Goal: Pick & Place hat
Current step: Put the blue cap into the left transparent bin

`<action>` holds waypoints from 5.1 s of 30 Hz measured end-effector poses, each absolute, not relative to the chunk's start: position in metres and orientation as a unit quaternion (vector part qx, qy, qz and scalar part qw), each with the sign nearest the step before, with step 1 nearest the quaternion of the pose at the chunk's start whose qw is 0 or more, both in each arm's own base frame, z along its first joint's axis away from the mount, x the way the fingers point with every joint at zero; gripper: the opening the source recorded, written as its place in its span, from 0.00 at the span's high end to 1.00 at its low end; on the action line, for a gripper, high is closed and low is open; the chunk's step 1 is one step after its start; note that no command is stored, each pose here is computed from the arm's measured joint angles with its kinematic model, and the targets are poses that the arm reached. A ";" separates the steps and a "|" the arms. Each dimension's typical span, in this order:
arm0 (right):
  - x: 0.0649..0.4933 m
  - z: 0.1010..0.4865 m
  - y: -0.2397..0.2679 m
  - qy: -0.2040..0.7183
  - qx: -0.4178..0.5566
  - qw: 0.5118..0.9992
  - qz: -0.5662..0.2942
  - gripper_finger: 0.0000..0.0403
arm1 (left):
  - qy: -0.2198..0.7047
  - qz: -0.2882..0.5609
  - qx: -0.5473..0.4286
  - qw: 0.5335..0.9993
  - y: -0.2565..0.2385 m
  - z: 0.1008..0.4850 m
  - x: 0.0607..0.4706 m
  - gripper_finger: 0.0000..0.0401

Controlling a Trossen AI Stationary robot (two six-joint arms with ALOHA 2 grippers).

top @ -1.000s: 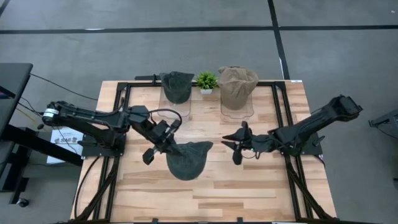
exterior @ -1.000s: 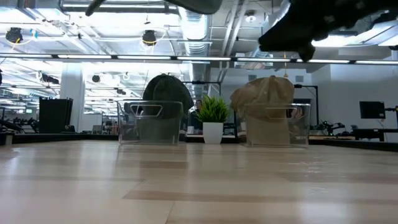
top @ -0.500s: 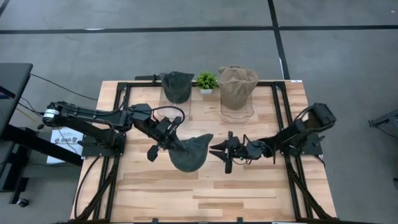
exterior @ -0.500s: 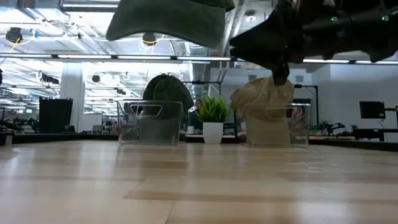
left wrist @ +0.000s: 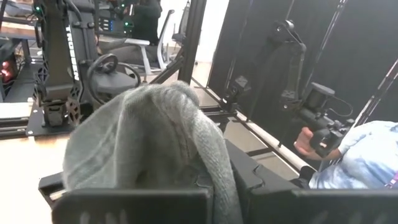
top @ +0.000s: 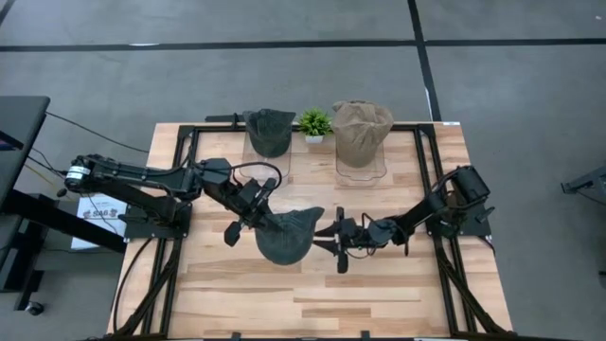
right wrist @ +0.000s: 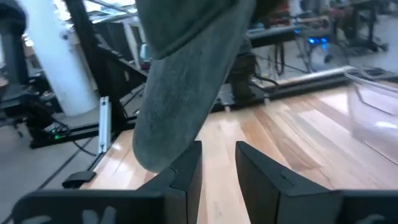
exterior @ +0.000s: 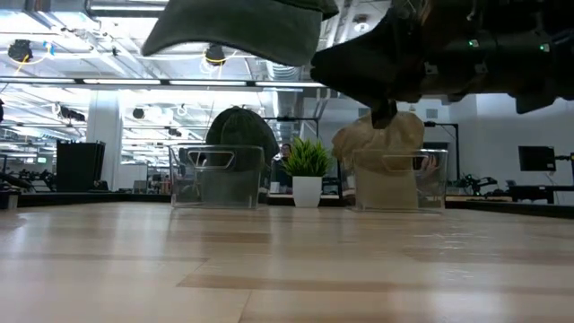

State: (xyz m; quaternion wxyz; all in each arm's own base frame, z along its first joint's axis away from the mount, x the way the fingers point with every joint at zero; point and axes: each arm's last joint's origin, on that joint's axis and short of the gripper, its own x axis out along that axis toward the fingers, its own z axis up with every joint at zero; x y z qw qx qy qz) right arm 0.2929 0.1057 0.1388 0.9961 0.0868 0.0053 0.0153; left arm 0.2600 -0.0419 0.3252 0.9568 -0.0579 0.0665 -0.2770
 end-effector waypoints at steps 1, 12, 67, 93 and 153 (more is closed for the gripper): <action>0.294 0.138 0.107 0.003 0.079 0.997 0.021 0.78 | 0.067 -0.277 -0.058 0.957 -0.042 0.325 0.260 0.98; 0.303 0.143 0.113 -0.011 0.048 0.997 0.064 0.78 | 0.089 -0.276 -0.062 0.955 -0.041 0.310 0.259 0.98; 0.324 0.145 0.114 0.053 0.060 0.993 0.088 0.54 | 0.086 -0.275 -0.062 0.956 -0.041 0.309 0.259 0.98; 0.341 0.135 0.122 0.039 0.054 0.990 0.122 0.97 | 0.083 -0.275 -0.061 0.956 -0.041 0.310 0.259 0.98; 0.353 0.129 0.136 0.161 0.051 0.968 0.183 0.99 | 0.199 -0.347 -0.120 0.909 -0.073 0.294 0.246 0.70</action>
